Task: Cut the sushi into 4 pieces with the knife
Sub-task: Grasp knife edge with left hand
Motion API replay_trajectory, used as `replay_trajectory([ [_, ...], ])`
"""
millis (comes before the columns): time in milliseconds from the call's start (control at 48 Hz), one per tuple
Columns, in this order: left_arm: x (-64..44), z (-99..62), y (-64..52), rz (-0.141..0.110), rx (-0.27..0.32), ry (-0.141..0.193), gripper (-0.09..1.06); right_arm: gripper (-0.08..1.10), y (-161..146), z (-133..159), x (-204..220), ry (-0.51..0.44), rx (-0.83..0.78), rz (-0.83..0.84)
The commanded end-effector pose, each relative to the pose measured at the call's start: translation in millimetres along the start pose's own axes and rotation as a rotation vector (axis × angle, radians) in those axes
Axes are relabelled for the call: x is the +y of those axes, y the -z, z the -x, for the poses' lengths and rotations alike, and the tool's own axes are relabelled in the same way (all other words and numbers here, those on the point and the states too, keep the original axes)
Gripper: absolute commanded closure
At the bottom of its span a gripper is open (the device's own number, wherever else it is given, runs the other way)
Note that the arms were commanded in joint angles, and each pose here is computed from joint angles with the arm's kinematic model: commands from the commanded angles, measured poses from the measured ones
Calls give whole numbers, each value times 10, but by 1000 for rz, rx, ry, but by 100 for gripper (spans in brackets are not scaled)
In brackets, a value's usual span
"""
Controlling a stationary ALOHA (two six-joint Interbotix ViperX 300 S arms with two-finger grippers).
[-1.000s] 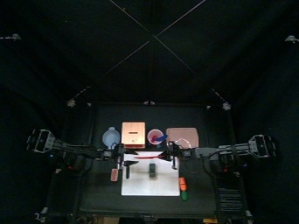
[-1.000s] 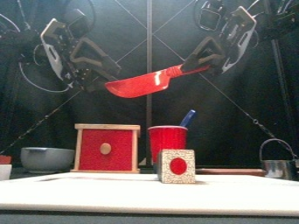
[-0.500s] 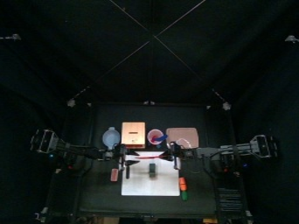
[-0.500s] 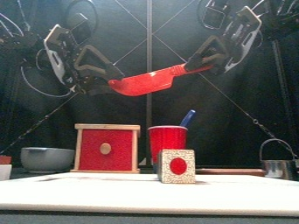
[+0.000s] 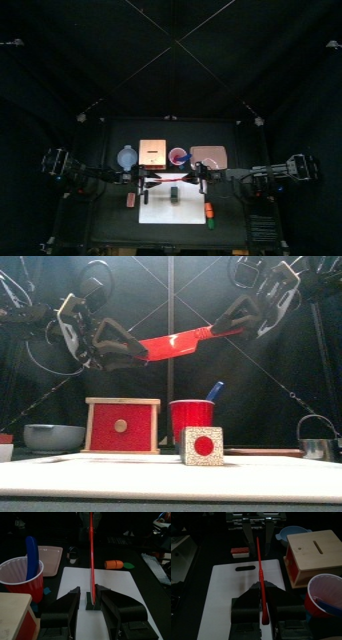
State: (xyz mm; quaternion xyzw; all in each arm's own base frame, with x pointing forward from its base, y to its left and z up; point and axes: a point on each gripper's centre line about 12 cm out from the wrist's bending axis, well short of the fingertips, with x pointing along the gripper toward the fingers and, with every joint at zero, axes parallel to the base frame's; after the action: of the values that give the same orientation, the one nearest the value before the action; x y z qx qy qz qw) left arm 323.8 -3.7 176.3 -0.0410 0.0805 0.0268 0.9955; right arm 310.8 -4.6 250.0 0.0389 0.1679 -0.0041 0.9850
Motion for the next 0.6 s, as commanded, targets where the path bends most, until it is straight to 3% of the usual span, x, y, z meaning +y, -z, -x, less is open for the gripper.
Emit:
replay_trajectory([
  [21,-8,-36,-133,-2,-64,2,25,91,-100,42,6,-4,-39,2],
  [354,-7,-31,-132,-3,-72,2,29,91,-98,46,6,-4,-39,2],
  [604,-7,-30,-137,-3,-77,2,57,91,-98,46,6,-4,-39,-4],
])
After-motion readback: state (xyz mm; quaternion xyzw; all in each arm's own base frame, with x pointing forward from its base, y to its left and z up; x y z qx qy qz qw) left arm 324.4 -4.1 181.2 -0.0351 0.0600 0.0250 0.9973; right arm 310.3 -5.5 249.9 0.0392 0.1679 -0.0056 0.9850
